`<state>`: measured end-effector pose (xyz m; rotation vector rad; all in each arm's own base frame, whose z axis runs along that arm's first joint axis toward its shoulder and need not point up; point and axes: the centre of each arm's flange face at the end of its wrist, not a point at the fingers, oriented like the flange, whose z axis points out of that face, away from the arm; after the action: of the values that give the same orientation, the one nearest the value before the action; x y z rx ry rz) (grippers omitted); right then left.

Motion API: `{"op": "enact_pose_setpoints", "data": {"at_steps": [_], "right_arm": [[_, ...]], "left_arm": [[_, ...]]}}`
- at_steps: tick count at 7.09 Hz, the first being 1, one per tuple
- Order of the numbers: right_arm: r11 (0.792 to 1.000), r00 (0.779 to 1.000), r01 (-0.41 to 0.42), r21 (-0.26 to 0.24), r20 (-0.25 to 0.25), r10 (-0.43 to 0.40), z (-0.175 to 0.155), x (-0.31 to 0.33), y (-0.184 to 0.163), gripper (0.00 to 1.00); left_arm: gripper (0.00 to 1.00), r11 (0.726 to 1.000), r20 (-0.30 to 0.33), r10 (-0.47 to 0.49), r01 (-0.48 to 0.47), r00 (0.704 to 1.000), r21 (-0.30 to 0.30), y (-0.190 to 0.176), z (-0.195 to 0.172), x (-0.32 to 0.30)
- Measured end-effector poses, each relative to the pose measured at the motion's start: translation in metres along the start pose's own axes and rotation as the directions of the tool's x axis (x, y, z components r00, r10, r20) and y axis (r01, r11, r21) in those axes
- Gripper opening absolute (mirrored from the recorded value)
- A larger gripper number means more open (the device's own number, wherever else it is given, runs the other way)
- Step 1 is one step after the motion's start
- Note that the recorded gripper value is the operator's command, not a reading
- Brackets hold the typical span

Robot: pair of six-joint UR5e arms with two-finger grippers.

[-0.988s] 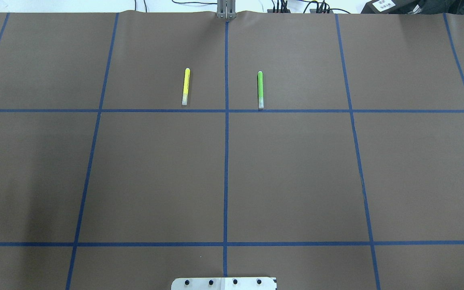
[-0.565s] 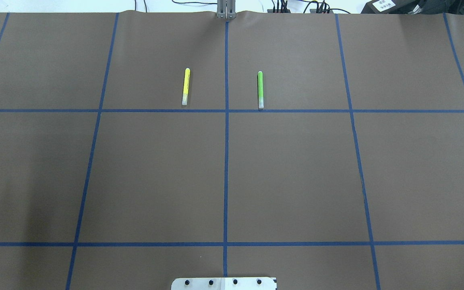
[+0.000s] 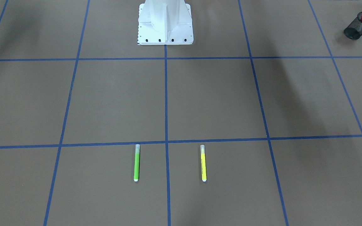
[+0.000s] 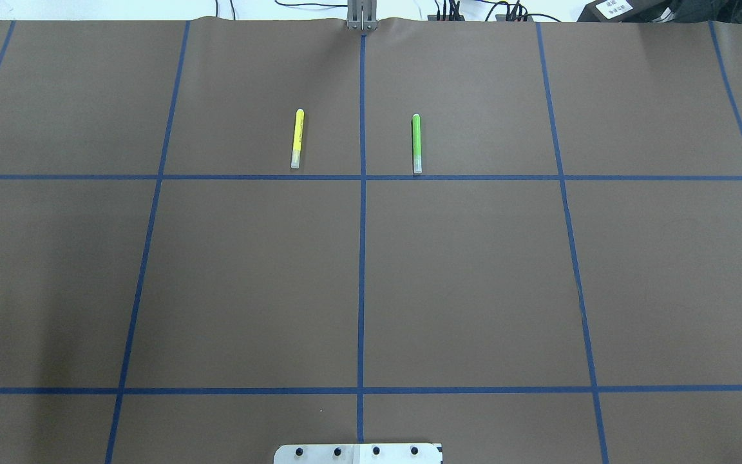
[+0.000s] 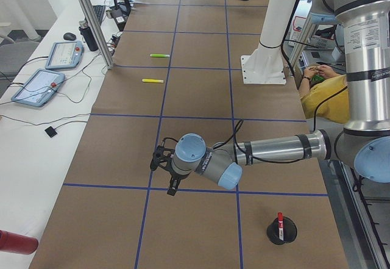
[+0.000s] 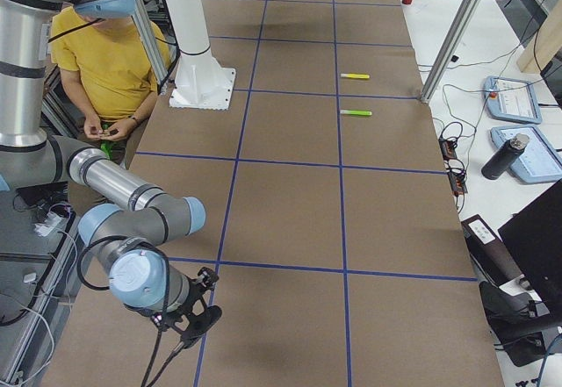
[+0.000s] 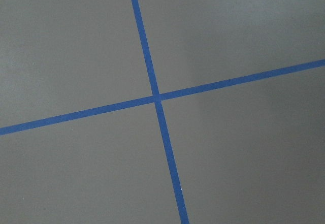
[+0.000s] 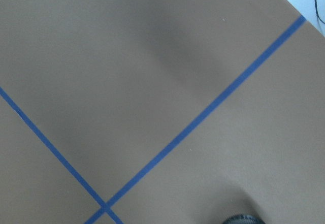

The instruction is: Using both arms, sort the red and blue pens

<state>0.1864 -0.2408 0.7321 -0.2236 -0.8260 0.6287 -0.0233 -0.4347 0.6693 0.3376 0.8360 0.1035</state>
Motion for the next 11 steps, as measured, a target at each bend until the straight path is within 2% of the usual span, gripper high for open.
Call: {"op": "enact_pose_setpoints", "data": {"at_steps": [2, 4, 6, 8, 11], "right_arm": [[0.984, 0.983, 0.175, 0.020, -0.049, -0.174, -0.002, -0.109, -0.048, 1.00], [0.937, 0.935, 0.349, -0.007, -0.069, -0.348, 0.009, -0.211, -0.066, 1.00], [0.885, 0.882, 0.463, -0.039, -0.078, -0.465, 0.026, -0.278, -0.063, 1.00], [0.859, 0.854, 0.508, -0.063, -0.089, -0.512, 0.039, -0.303, -0.058, 1.00], [0.852, 0.846, 0.519, -0.072, -0.103, -0.524, 0.044, -0.307, -0.056, 1.00]], "left_arm": [[1.00, 1.000, 0.000, -0.002, 0.002, 1.000, -0.001, 0.001, 0.000, -0.001], [1.00, 1.000, 0.009, -0.006, 0.006, 1.000, -0.003, 0.001, 0.001, -0.003], [1.00, 1.000, 0.011, -0.011, 0.011, 1.000, -0.007, 0.001, 0.002, -0.003], [1.00, 0.998, 0.015, -0.045, 0.046, 0.999, -0.046, 0.002, 0.006, -0.005], [1.00, 0.984, 0.031, -0.115, 0.118, 0.993, -0.134, -0.005, 0.007, 0.003]]}}
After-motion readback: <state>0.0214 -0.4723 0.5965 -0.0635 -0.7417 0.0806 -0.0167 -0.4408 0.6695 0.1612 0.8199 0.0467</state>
